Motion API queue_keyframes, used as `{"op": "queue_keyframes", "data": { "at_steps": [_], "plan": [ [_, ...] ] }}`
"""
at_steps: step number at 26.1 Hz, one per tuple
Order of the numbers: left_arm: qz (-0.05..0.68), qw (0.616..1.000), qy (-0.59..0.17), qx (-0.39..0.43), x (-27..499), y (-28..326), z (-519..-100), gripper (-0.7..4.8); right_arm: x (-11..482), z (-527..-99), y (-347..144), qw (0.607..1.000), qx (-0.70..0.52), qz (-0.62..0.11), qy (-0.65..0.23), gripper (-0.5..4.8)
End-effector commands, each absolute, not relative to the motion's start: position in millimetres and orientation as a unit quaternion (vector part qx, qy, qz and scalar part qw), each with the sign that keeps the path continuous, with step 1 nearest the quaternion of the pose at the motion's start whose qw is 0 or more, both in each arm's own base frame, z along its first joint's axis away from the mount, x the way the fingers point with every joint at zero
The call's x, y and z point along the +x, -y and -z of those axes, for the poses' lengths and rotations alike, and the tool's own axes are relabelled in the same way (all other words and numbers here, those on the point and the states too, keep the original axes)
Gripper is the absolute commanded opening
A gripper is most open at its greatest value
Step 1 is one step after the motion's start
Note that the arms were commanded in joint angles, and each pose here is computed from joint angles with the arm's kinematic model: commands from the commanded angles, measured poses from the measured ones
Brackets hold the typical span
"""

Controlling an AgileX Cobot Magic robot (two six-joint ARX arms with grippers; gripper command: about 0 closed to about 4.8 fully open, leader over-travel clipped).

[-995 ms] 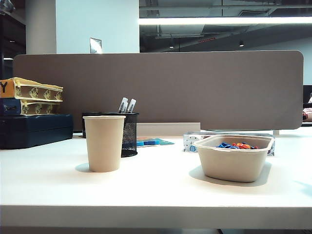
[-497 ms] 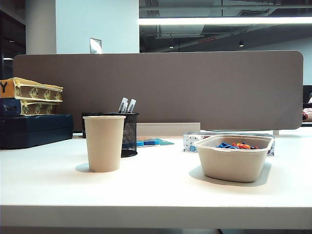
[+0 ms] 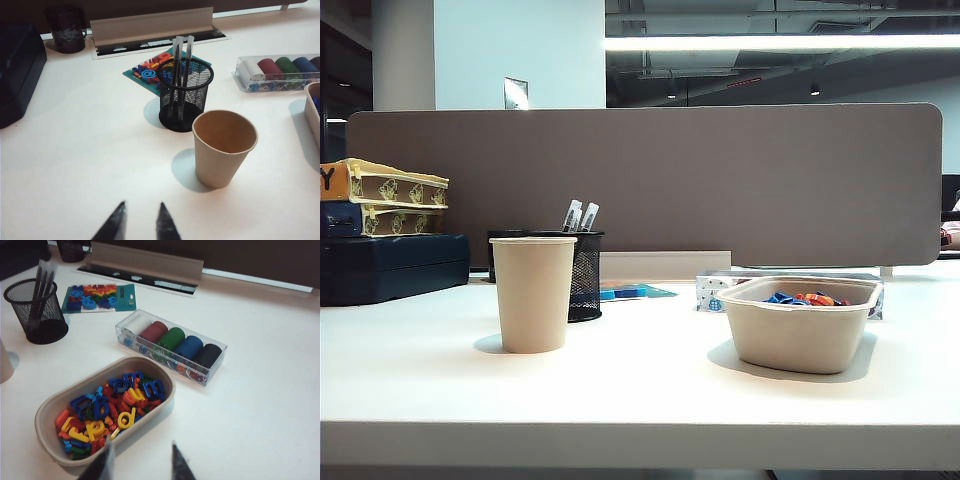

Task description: Pick up one pen and put it in the pen container.

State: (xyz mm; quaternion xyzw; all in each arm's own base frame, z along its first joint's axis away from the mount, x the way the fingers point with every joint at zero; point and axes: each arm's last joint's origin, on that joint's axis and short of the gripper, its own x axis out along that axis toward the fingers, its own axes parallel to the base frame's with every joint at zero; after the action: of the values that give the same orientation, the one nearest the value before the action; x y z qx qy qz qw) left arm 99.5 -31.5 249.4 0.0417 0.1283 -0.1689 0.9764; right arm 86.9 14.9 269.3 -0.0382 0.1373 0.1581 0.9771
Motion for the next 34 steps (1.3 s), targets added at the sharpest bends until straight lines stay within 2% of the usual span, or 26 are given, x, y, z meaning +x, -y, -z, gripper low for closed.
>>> {"op": "queue_keyframes", "data": {
  "at_steps": [1,11,18,20,24,26,34],
  "plan": [
    [0.167,0.979,-0.109,0.04,100.0,31.4,-253.7,0.75,88.7,-276.2,-15.0,0.982,-0.036,-0.156,-0.104,1.44],
    [0.166,0.979,-0.114,0.041,104.3,32.7,-237.8,0.76,95.1,-276.1,-15.5,0.982,-0.037,-0.154,-0.107,1.45],
    [0.147,0.984,-0.096,0.038,109.1,32.9,-225.5,0.76,108.6,-277.1,-16.9,0.982,-0.036,-0.154,-0.106,1.78],
    [0.131,0.986,-0.093,0.038,109.5,32.1,-225.3,0.76,114.5,-276.9,-17.6,0.982,-0.036,-0.154,-0.107,2.12],
    [0.125,0.987,-0.094,0.036,109.7,31.8,-225.0,0.76,126.0,-275.5,-18.9,0.981,-0.032,-0.155,-0.112,2.2],
    [0.12,0.988,-0.098,0.028,109.8,31.6,-223.5,0.76,130.8,-274.8,-19.4,0.981,-0.032,-0.155,-0.114,2.48],
    [0.109,0.989,-0.102,0.022,110.0,31.0,-222.1,0.76,126.4,-275.9,-19.5,0.981,-0.031,-0.157,-0.11,2.57]
  ]
}}
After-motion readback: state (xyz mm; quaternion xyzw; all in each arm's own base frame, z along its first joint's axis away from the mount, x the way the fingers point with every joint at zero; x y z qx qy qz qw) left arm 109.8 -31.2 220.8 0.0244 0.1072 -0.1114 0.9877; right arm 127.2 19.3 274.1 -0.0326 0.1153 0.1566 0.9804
